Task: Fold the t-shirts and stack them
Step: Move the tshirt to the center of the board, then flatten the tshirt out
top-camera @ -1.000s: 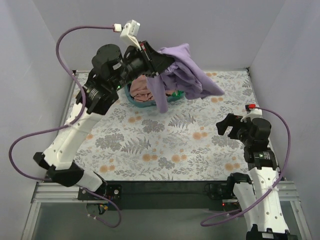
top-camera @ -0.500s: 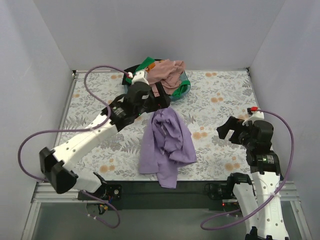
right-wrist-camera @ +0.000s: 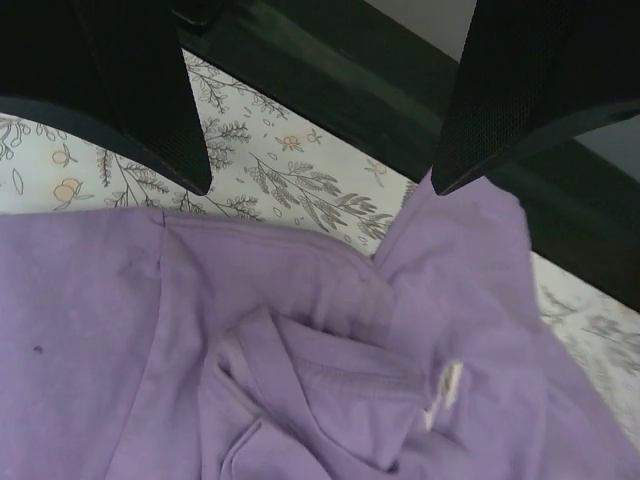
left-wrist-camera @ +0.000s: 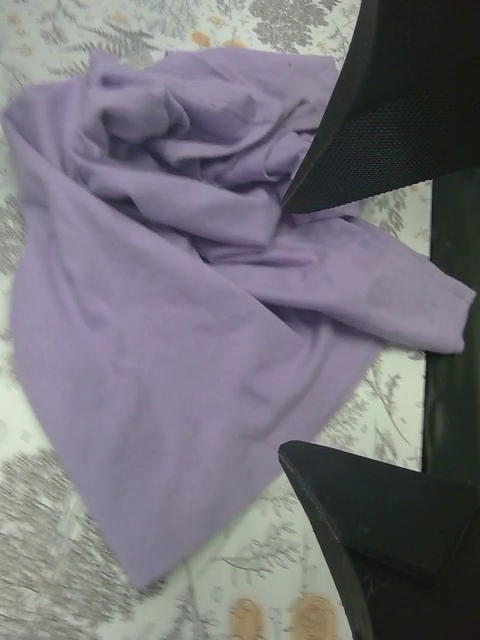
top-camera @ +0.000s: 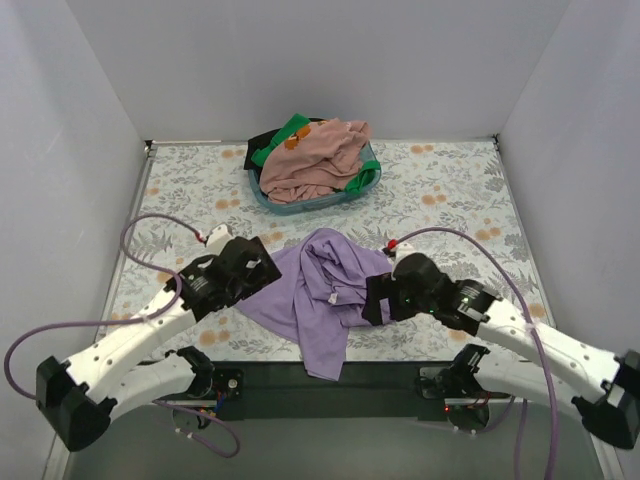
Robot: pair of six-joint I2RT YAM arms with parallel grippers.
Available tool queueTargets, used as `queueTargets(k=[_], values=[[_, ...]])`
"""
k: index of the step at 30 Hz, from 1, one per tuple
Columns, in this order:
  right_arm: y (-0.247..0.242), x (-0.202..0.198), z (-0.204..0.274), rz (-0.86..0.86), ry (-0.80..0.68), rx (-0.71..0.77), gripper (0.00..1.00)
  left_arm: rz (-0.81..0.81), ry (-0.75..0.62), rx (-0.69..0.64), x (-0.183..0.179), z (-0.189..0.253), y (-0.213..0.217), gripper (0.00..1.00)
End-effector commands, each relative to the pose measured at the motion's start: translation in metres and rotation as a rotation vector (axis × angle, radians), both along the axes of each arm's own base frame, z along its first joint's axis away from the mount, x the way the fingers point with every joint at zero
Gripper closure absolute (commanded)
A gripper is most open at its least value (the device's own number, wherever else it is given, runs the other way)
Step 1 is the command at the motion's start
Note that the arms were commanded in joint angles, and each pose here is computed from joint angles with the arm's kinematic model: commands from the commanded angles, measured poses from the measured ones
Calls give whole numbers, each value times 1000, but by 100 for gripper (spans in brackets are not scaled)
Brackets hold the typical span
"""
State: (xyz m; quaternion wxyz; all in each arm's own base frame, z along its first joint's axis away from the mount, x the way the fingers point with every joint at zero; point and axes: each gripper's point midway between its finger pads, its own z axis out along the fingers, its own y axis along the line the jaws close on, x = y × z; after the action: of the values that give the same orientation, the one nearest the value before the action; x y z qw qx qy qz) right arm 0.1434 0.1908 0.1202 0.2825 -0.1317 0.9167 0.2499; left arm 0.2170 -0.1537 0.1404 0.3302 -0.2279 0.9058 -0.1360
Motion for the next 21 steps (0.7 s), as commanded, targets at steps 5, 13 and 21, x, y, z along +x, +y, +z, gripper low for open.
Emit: queueTargets(k=[5, 13, 21], values=[[14, 2, -27, -172, -18, -227, 2, 198, 201, -25, -61, -64, 43, 2], [-10, 4, -45, -336, 9, -199, 2, 369, 207, 65, -58, -81, 69, 2], [7, 29, -20, -301, -21, -57, 2, 393, 200, 53, -24, -87, 79, 2]])
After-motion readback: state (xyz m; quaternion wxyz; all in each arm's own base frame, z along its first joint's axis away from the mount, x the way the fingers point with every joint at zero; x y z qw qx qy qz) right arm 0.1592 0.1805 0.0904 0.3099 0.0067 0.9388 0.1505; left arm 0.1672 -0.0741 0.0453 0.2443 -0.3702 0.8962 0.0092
